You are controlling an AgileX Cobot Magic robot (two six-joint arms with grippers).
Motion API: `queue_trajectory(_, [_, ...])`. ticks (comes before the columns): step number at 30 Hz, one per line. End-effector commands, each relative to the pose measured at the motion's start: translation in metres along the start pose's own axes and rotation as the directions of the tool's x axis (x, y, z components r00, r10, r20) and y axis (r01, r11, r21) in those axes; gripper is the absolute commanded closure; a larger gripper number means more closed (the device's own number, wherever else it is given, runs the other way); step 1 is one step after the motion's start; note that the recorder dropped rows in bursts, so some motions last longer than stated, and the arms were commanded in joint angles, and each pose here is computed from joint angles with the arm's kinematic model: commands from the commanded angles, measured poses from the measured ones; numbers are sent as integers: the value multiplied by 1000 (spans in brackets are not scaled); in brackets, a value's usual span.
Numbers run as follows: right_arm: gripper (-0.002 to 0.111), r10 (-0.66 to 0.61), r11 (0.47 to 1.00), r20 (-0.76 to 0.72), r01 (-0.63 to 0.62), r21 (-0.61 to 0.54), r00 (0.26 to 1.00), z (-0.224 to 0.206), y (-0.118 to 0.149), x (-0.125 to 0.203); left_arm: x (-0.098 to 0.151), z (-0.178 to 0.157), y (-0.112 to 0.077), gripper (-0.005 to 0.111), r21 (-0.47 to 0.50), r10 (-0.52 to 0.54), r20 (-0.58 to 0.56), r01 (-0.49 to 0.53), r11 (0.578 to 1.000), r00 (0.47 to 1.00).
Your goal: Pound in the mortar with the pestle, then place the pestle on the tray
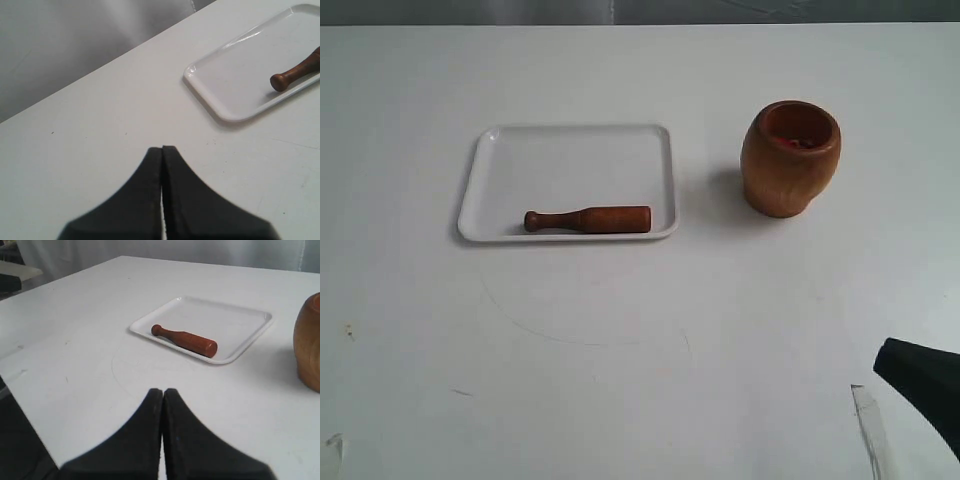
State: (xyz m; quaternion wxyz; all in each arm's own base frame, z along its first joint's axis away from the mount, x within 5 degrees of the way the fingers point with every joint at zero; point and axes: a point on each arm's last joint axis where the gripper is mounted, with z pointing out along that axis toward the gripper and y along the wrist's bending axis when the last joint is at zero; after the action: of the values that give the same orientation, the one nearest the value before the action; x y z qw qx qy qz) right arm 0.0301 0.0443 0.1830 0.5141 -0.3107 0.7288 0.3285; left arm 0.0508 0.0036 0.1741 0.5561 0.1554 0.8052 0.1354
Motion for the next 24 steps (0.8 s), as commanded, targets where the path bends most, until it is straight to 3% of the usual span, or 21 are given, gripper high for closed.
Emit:
queue_trajectory(1, [108,-123,992,0,123,-6,992,0,0,1,0,0,-1,107,8,-12,7,12,1000,1000])
queue_trajectory(6, [108,-132,990,2,131,58,991,0,-4,0,0,0,-1,107,8,-12,7,12,1000,1000])
queue_trajectory(12, [108,-71,924,16,60,377,997,-4,-21,-1,0,0,-1,107,8,-12,7,12,1000,1000])
queue_trajectory(19, [108,8,718,62,-49,694,998,-16,-39,-1,0,0,-1,107,8,-12,7,12,1000,1000])
queue_trajectory(24, [108,54,591,114,-124,797,992,-23,-45,0,0,0,-1,107,8,-12,7,12,1000,1000])
